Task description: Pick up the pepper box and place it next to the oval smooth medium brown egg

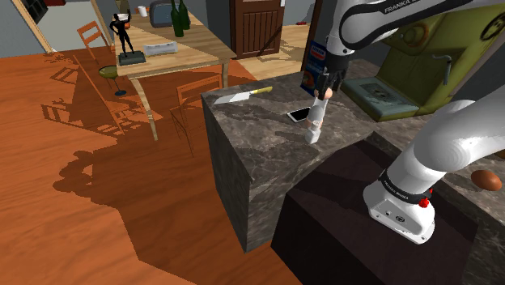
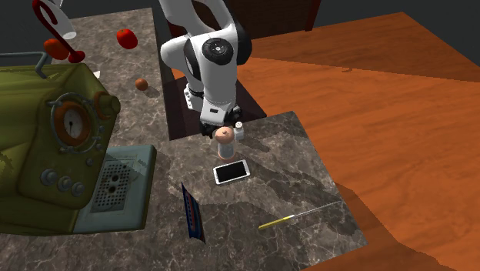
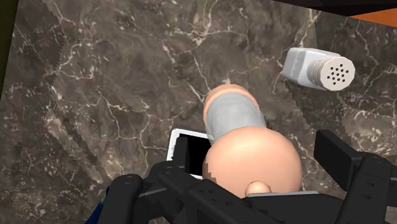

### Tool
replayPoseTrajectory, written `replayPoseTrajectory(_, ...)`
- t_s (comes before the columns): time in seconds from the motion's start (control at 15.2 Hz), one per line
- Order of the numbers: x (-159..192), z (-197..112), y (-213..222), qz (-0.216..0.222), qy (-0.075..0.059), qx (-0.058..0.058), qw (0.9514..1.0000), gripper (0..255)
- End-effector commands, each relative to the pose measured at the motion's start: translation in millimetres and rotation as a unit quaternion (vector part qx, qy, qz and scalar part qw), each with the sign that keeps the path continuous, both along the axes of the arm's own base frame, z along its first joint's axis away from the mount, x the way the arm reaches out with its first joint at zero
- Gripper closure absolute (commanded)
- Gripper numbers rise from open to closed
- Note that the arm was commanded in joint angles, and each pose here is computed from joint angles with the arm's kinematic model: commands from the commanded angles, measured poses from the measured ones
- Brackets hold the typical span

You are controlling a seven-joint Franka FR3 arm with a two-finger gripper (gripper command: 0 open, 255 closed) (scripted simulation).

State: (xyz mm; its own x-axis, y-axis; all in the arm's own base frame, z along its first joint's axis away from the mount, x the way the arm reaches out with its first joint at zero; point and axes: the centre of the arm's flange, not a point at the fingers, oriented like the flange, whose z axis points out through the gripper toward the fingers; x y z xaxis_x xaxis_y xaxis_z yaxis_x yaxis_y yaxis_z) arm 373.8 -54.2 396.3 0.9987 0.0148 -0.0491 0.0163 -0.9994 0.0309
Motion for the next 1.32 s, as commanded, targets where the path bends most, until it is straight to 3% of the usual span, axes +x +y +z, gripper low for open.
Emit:
replayPoseTrajectory(0.0,0,0,0,0.000,0.000,0.000,1.0000,0)
replayPoseTrajectory(0.07,0,0,0,0.000,0.000,0.000,1.0000,0)
replayPoseTrajectory(0.13,0,0,0,0.000,0.000,0.000,1.0000,255)
replayPoseTrajectory(0.73,0,0,0,0.000,0.000,0.000,1.0000,255)
replayPoseTrajectory(1.25,0,42,0,0.000,0.000,0.000,1.0000,255)
